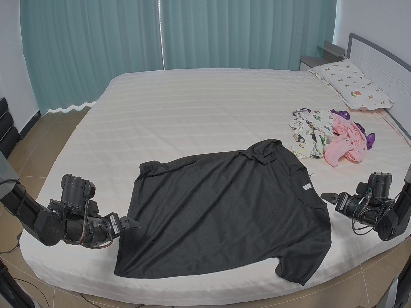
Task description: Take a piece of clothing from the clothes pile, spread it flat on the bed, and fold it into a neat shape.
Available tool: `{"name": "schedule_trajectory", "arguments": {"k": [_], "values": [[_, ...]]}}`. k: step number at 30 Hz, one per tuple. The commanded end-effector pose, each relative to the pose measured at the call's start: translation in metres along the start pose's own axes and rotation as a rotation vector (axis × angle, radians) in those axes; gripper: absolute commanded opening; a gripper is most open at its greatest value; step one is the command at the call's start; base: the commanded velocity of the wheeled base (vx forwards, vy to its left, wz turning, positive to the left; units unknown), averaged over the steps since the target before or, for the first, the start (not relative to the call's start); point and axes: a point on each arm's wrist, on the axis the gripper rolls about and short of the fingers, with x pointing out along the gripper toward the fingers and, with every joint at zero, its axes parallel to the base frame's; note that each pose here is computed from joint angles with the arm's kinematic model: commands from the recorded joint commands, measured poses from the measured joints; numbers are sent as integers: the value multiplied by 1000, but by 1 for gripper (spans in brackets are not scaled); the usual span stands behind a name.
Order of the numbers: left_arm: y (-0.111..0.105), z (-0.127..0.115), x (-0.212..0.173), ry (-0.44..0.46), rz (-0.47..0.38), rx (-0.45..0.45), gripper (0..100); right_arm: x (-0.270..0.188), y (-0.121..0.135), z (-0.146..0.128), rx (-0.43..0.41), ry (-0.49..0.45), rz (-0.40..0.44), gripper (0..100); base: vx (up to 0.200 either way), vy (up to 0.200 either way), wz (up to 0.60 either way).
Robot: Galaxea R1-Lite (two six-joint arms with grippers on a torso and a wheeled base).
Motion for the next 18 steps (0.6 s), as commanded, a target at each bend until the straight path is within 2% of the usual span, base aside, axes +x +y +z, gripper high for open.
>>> {"name": "schedule_trajectory", "arguments": {"k": [1,8,18], "values": [[0,1,0,5,-12,-2,100,-1,2,2,-2,-9,9,100,200,0,0],[-1,1,0,13,-23,-1,100,-1,2,2,-2,-8,9,100,200,0,0],[0,0,2,19,-18,-5,100,1,4,-2,-6,8,16,100,0,0,0]]}}
